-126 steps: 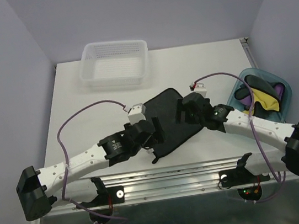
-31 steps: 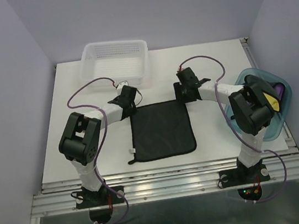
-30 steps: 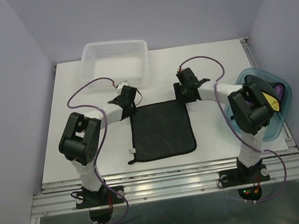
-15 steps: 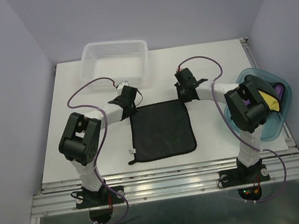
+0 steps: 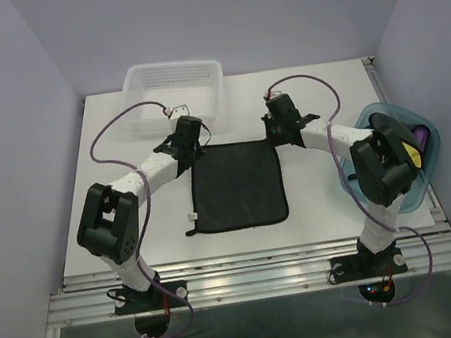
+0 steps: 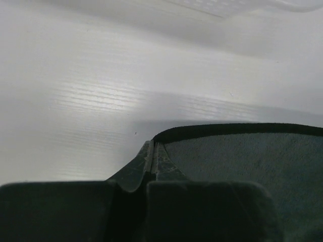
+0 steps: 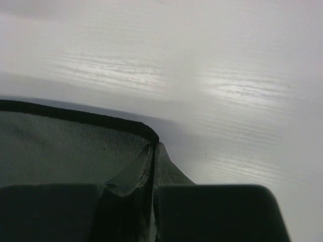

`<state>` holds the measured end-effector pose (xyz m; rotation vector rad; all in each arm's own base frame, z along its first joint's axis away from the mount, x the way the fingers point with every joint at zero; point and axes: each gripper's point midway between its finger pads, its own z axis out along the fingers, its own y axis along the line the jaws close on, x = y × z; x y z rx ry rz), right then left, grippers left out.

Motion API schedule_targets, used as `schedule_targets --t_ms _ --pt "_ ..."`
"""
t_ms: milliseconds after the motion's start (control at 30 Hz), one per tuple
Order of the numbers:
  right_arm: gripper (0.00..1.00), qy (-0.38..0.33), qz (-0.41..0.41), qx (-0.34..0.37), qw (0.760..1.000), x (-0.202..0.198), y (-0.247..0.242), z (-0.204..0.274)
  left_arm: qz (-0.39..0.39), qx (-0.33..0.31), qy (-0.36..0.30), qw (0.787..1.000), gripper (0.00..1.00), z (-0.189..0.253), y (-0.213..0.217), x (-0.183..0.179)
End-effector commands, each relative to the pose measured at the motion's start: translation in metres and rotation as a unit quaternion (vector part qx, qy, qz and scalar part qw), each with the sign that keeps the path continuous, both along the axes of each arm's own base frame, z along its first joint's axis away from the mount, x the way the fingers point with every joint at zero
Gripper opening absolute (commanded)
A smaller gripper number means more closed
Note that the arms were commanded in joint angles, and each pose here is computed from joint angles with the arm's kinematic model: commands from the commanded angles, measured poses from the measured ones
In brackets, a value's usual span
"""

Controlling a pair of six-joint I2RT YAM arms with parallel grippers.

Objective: Fold and stack the towels
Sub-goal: Fold the towel

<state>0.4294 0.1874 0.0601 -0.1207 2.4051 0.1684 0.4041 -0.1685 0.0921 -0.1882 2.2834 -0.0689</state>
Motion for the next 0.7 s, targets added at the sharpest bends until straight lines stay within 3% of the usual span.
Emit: schedule_targets --t_ms 0,300,667 --pt "0.01 -0.090 0.014 0.047 0.995 0.016 0.011 0.064 0.013 0.007 -0.041 0.999 0.00 0.035 0.012 0.007" --pt "0.01 -0.065 0.082 0.112 0.988 -0.045 0.028 0.058 0.015 -0.045 -0.056 0.997 0.00 0.042 0.016 -0.024" --pt "0.01 -0.026 0.053 0.143 0.988 -0.097 0.014 0.040 -0.012 -0.127 -0.015 0.992 0.00 -0.004 0.009 -0.086"
